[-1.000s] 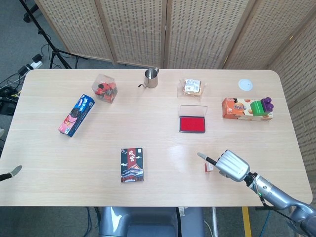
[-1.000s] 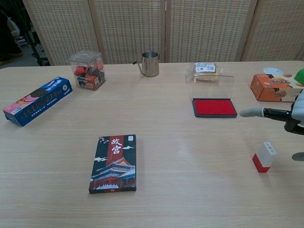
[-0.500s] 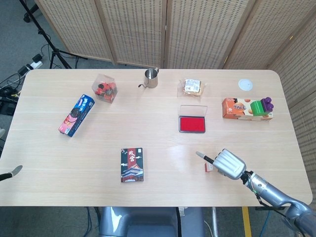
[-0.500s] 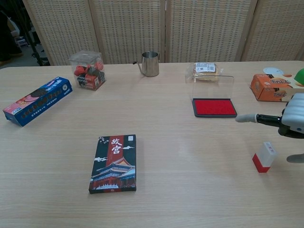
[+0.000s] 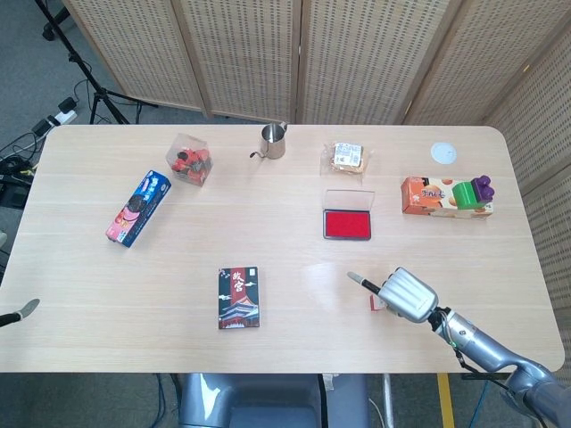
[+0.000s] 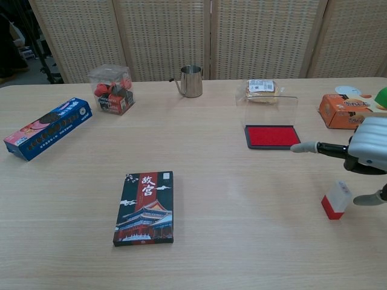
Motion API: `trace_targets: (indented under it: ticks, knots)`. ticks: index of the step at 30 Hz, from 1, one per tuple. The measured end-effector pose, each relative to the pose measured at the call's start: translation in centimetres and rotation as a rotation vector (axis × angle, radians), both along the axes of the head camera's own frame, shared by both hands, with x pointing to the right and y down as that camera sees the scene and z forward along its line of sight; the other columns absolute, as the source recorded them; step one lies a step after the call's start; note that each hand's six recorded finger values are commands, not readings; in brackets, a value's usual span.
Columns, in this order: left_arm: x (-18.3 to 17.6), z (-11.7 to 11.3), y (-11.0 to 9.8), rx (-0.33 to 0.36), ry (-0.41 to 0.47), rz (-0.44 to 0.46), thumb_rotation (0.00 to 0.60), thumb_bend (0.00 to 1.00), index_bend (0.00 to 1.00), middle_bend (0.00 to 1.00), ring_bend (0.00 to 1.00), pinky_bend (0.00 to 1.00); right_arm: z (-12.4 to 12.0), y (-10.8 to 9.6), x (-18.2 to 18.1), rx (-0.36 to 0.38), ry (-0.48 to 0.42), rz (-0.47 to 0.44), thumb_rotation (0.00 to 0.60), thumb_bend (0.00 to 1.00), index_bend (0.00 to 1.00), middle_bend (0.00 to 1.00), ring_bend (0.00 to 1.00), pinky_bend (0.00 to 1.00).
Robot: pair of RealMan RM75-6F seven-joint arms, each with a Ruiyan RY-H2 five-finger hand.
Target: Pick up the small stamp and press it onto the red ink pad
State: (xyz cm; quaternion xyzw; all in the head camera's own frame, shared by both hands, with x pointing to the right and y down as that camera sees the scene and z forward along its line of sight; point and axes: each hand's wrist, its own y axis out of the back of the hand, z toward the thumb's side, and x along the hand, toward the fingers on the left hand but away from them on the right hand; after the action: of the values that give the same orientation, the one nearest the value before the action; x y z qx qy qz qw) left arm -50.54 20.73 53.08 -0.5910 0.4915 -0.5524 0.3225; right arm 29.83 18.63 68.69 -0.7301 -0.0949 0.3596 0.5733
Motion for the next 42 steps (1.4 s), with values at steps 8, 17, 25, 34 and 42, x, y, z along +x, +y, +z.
trace_targets:
  ticks: [8,17,25,34,42]
  knots:
    - [-0.1,0.0,0.0,0.001,0.003,-0.003,0.600,0.00,0.00,0.00,0.00,0.00,0.1,-0.4,-0.6,-0.005,-0.018,0.021,0.600,0.00,0.00,0.94,1.00,1.00]
    - [-0.2,0.0,-0.1,0.002,0.003,-0.007,0.600,0.00,0.00,0.00,0.00,0.00,0.4,0.1,-1.2,-0.025,-0.028,0.021,0.600,0.00,0.00,0.94,1.00,1.00]
    - [-0.3,-0.1,-0.1,0.004,0.005,-0.011,0.600,0.00,0.00,0.00,0.00,0.00,0.3,0.0,-2.1,-0.033,-0.060,0.038,0.600,0.00,0.00,0.94,1.00,1.00]
    - [-0.4,-0.2,-0.1,0.004,0.007,-0.014,0.600,0.00,0.00,0.00,0.00,0.00,0.4,0.4,-3.2,-0.046,-0.068,0.029,0.600,0.00,0.00,0.94,1.00,1.00]
    - [-0.6,-0.3,-0.1,0.006,0.011,-0.018,0.600,0.00,0.00,0.00,0.00,0.00,0.4,0.0,-3.8,-0.049,-0.078,0.074,0.600,0.00,0.00,0.94,1.00,1.00]
